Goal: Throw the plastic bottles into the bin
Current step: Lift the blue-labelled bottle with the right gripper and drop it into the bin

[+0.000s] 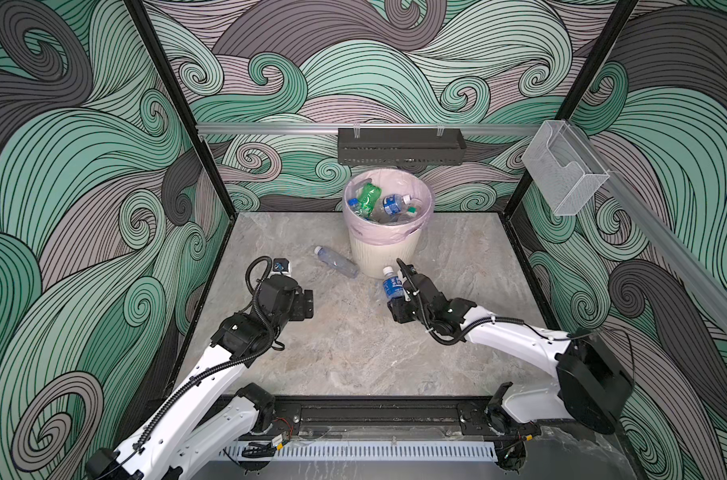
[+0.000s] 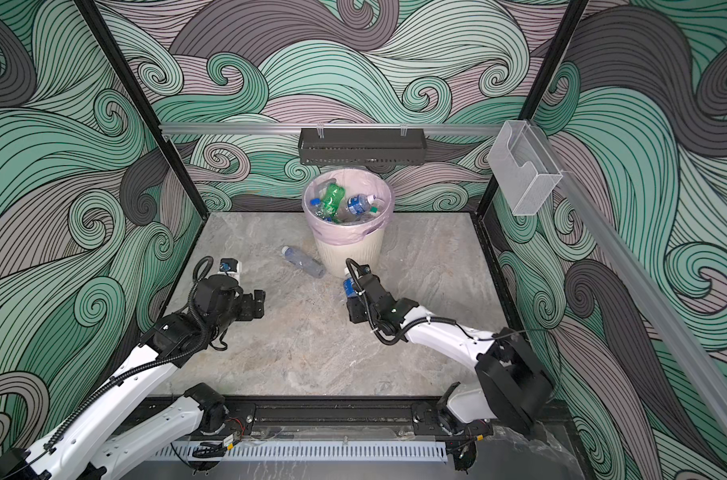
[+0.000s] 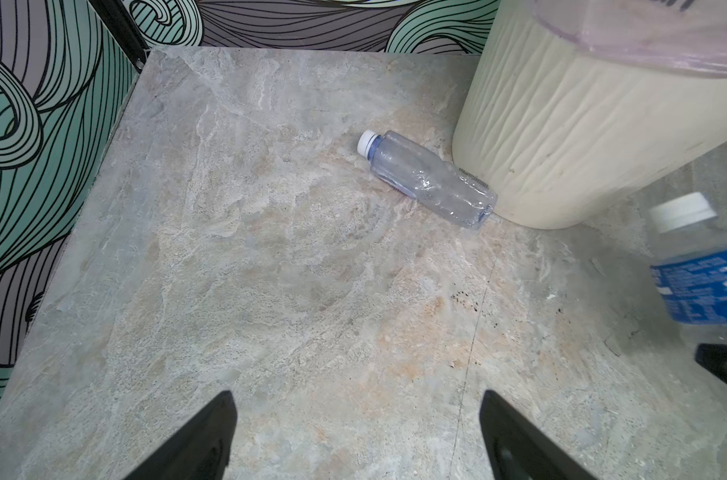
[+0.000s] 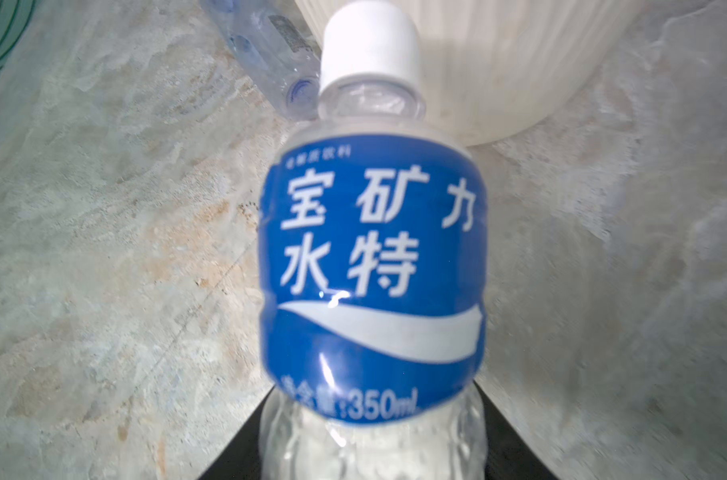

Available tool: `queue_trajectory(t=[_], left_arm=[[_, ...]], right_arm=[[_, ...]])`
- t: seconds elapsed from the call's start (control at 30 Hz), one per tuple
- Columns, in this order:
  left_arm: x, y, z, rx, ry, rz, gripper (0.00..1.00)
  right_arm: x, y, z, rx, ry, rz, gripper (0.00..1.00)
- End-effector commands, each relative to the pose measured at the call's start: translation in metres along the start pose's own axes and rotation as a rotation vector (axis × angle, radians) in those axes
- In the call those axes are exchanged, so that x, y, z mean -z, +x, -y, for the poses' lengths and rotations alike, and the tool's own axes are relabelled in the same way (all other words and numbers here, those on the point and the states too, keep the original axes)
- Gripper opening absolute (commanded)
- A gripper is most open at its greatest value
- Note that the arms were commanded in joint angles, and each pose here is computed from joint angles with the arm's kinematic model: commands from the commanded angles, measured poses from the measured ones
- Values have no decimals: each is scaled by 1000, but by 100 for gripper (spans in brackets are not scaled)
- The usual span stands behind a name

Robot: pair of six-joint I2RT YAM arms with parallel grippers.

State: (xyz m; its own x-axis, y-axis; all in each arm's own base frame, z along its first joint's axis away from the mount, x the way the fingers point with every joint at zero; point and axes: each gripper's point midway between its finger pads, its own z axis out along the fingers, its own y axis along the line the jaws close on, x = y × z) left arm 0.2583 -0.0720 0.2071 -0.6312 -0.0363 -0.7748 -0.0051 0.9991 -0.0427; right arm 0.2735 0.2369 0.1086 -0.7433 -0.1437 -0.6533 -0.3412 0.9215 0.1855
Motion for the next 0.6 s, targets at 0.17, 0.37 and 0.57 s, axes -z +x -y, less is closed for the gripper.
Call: queue_trajectory(t=[0.17, 0.37, 0.57], left_arm=[[-12, -9, 6, 23, 0, 8, 93], [-18, -12, 11, 25, 12, -6, 93], [-19, -15, 14, 55, 22, 7, 93]], right_arm=[[69, -17, 32, 22, 83, 165, 52], [136, -79, 15, 85, 34, 337, 53], [159, -218, -8, 52, -90, 377, 56]])
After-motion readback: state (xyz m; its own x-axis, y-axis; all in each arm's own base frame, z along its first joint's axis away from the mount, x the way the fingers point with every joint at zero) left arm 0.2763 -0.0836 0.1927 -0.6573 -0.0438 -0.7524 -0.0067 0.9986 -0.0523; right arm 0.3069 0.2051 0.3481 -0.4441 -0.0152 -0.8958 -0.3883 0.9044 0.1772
